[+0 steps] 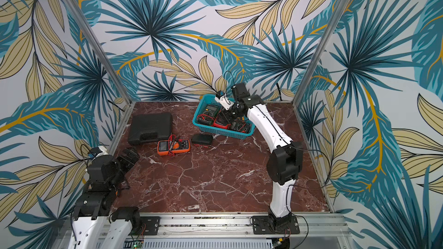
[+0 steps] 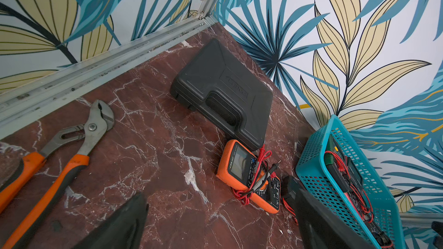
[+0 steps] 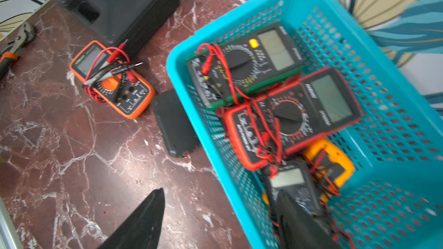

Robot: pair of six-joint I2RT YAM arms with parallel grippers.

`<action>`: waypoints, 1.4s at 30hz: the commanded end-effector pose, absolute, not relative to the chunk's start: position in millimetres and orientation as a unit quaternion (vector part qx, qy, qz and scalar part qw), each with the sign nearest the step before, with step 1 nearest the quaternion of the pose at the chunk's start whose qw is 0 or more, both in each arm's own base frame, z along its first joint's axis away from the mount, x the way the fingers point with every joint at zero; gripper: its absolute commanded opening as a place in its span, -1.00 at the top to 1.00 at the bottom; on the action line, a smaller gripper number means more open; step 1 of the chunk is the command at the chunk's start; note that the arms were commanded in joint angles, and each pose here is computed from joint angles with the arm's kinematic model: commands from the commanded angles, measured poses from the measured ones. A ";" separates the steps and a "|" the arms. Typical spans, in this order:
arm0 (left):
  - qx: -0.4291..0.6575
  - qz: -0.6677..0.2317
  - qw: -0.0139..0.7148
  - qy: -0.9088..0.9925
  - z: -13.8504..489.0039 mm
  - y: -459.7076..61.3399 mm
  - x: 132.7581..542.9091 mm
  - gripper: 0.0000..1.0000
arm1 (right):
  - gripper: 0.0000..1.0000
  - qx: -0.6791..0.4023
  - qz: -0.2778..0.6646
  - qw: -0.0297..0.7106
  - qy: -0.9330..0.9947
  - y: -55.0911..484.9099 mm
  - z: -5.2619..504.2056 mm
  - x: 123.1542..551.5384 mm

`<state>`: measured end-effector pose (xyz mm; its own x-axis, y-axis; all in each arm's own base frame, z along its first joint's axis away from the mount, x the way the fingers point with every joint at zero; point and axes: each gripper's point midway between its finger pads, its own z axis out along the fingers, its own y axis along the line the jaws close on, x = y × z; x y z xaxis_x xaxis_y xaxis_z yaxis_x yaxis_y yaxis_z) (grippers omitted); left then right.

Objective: Put the multimeter into the basket
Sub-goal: Adjust the multimeter at the center of the board.

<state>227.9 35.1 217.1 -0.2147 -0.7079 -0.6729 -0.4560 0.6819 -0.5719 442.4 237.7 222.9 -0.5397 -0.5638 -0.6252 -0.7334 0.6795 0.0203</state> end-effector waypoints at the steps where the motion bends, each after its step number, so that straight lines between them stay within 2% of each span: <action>1: -0.376 -0.135 0.498 0.770 213.3 32.8 231.6 -1.00 | -0.62 -0.394 0.101 0.279 0.870 266.4 191.8 432.1; 7: -0.373 -0.142 0.491 0.774 206.9 29.6 234.7 -1.00 | -0.68 -0.460 -0.045 0.273 0.844 301.2 149.0 425.4; 12: -0.372 -0.141 0.490 0.776 204.6 29.5 236.1 -1.00 | -0.70 -0.497 -0.131 0.261 0.817 309.6 117.6 430.1; 15: -0.373 -0.139 0.489 0.776 203.4 30.3 235.9 -1.00 | -0.76 -0.511 -0.151 0.255 0.807 313.2 102.3 431.7; 17: -0.374 -0.138 0.489 0.776 202.7 30.5 235.9 -1.00 | -0.91 -0.521 -0.165 0.251 0.799 316.0 91.6 431.6; 19: -0.373 -0.137 0.490 0.776 203.1 30.7 235.9 -1.00 | -0.95 -0.531 -0.177 0.247 0.791 319.1 81.1 431.0; 28: -0.372 -0.136 0.489 0.777 203.2 30.5 236.4 -1.00 | -0.97 -0.544 -0.208 0.222 0.782 318.4 48.2 433.5; 35: -0.372 -0.137 0.487 0.778 203.0 30.3 235.6 -1.00 | -0.85 -0.540 -0.232 0.216 0.779 317.4 34.6 442.4; 38: -0.372 -0.136 0.488 0.778 203.0 30.5 234.6 -1.00 | -0.64 -0.540 -0.226 0.215 0.782 318.9 31.7 441.8; 41: -0.374 -0.132 0.487 0.778 202.1 31.6 233.3 -1.00 | -0.26 -0.533 -0.219 0.220 0.787 319.9 37.5 440.4; 42: -0.374 -0.132 0.487 0.778 202.5 31.6 233.4 -1.00 | -0.21 -0.532 -0.214 0.222 0.789 320.5 40.0 439.1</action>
